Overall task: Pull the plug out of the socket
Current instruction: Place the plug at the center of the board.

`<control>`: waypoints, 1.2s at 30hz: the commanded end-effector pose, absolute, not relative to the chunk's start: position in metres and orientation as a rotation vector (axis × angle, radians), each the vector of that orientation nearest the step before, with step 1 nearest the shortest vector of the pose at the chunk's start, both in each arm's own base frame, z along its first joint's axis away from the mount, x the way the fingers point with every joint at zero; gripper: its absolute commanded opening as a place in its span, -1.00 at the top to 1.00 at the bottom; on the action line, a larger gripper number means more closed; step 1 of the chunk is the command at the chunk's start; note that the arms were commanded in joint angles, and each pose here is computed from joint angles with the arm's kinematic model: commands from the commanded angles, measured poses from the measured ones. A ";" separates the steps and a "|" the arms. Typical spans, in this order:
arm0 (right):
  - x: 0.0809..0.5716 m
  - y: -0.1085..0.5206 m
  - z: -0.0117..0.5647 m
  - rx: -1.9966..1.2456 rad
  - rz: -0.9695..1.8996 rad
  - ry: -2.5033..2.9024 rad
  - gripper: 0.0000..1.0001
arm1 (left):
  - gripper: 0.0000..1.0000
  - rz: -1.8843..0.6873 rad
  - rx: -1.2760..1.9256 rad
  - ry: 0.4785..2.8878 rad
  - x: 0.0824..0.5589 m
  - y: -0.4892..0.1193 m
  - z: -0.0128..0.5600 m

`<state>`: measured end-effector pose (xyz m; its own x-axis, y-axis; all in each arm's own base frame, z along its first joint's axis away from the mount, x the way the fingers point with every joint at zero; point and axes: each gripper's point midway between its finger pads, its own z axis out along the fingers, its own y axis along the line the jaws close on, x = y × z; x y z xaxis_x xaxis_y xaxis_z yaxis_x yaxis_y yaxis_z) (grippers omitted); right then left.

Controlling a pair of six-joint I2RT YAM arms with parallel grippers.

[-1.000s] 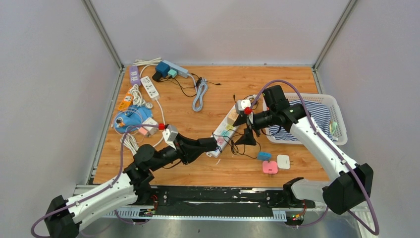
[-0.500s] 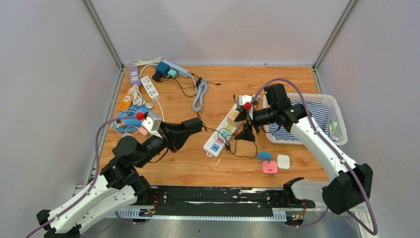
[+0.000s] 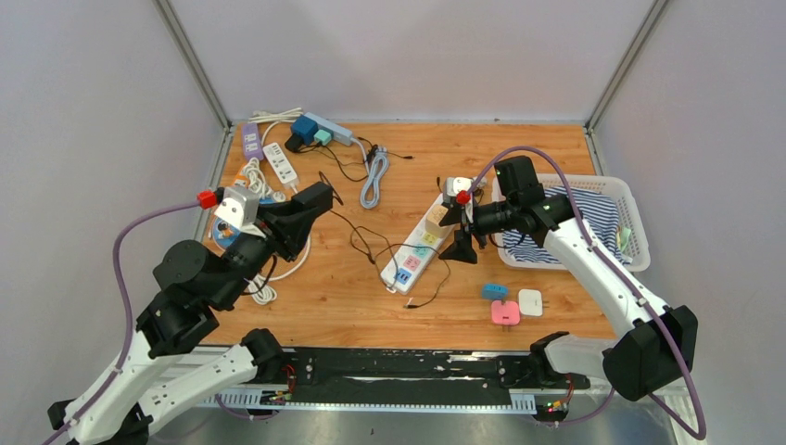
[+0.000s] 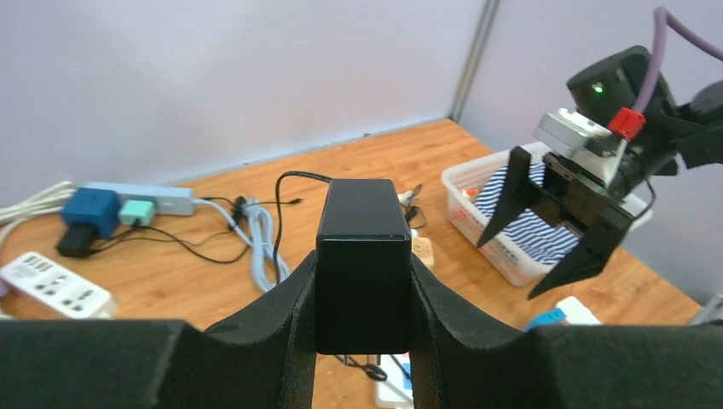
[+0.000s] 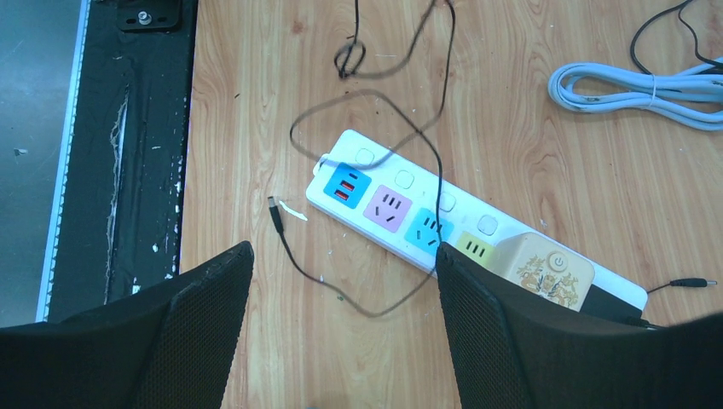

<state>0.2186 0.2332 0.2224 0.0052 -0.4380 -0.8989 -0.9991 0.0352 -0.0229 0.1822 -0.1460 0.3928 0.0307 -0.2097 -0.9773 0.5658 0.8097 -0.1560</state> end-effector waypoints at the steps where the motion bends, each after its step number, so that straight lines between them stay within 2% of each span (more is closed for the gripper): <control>1: 0.222 0.229 0.214 -1.487 0.915 1.582 -0.59 | 1.00 -0.435 0.315 1.433 0.189 -0.121 0.410; 9: 0.223 0.229 0.211 -1.488 0.913 1.594 -0.59 | 1.00 -0.205 0.322 1.426 0.204 -0.096 0.438; 23: 0.224 0.229 0.208 -1.490 0.916 1.600 -0.59 | 1.00 -0.007 0.211 1.356 0.198 -0.044 0.490; 36: 0.221 0.231 0.207 -1.492 0.949 1.595 -0.59 | 1.00 0.225 0.189 1.409 0.214 -0.027 0.463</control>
<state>0.2239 0.2337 0.2089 -0.0207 -0.4577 -0.8889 -0.9990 0.0441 0.0006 0.2059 -0.0400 0.4737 0.1764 0.1777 -0.9681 0.0694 0.9789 0.1923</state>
